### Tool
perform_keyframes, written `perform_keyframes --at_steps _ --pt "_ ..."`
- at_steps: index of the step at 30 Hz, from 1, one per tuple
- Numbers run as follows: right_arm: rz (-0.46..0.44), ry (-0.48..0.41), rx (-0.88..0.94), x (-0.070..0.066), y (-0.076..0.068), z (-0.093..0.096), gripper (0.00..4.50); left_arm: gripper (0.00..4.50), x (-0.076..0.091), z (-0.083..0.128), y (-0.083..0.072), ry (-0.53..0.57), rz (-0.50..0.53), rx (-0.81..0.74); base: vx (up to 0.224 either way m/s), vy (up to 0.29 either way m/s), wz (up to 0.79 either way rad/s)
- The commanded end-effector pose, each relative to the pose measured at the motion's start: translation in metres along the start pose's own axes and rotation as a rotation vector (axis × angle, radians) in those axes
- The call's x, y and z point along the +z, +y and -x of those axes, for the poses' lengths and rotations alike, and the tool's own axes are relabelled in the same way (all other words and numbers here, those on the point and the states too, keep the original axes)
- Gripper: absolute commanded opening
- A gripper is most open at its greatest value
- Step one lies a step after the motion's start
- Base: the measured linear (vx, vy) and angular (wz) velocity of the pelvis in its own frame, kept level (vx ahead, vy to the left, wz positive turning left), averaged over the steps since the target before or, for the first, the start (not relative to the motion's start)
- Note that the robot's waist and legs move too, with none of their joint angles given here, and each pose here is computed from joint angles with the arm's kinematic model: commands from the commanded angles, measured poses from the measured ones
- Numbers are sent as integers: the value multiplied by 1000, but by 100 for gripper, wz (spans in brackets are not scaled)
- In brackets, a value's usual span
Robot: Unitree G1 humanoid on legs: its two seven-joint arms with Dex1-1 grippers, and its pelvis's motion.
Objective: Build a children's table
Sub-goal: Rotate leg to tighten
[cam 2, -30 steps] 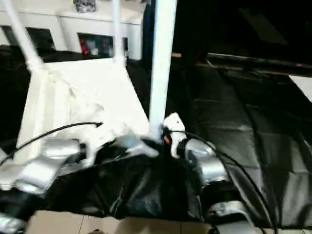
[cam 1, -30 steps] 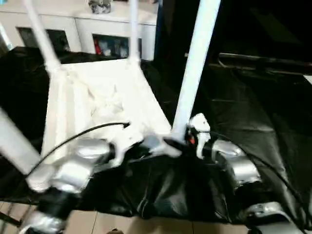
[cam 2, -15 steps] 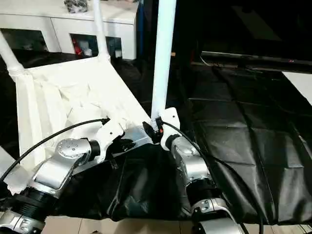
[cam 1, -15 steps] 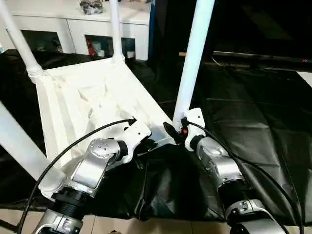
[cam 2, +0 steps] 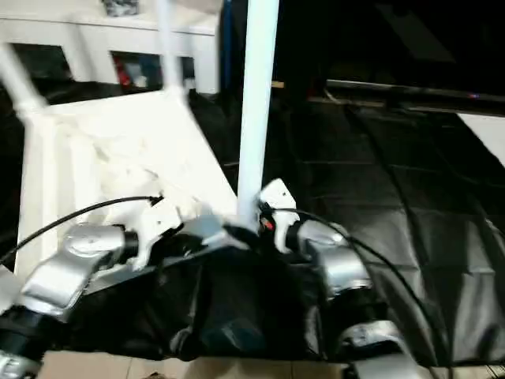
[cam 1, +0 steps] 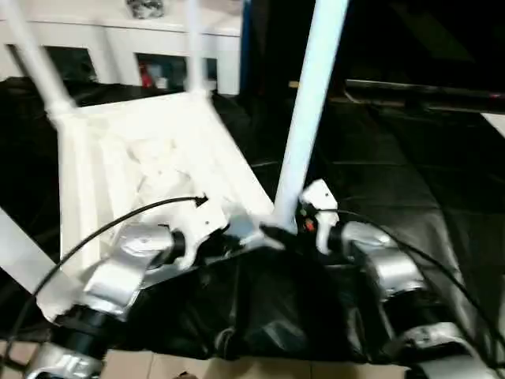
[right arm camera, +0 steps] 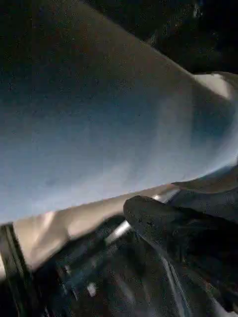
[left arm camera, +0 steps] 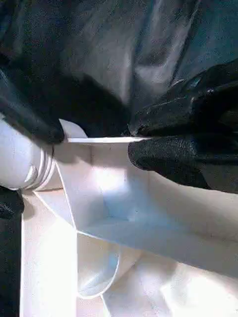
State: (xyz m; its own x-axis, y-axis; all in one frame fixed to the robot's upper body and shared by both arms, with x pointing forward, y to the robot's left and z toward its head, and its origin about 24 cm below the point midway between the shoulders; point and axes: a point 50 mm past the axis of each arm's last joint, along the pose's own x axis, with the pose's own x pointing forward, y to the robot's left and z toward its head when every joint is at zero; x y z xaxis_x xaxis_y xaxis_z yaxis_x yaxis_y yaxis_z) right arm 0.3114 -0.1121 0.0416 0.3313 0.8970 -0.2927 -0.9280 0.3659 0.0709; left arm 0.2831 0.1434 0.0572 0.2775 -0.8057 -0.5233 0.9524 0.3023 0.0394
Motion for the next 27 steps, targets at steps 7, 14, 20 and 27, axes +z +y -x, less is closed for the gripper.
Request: perform_keyframes --at_steps 7,14,20,27 --pt "47 26 156 9 4 -4 292 0 14 -10 -4 -49 -55 -85 0 0 0" --pt "61 30 161 9 5 -7 260 0 11 -8 -3 -48 -55 -69 0 0 0" --pt "0 0 80 -1 15 -18 257 0 14 -19 3 -53 -32 61 0 0 0" --pt "-126 -14 -319 -10 10 -47 256 0 32 -43 3 -89 15 217 0 0 0"
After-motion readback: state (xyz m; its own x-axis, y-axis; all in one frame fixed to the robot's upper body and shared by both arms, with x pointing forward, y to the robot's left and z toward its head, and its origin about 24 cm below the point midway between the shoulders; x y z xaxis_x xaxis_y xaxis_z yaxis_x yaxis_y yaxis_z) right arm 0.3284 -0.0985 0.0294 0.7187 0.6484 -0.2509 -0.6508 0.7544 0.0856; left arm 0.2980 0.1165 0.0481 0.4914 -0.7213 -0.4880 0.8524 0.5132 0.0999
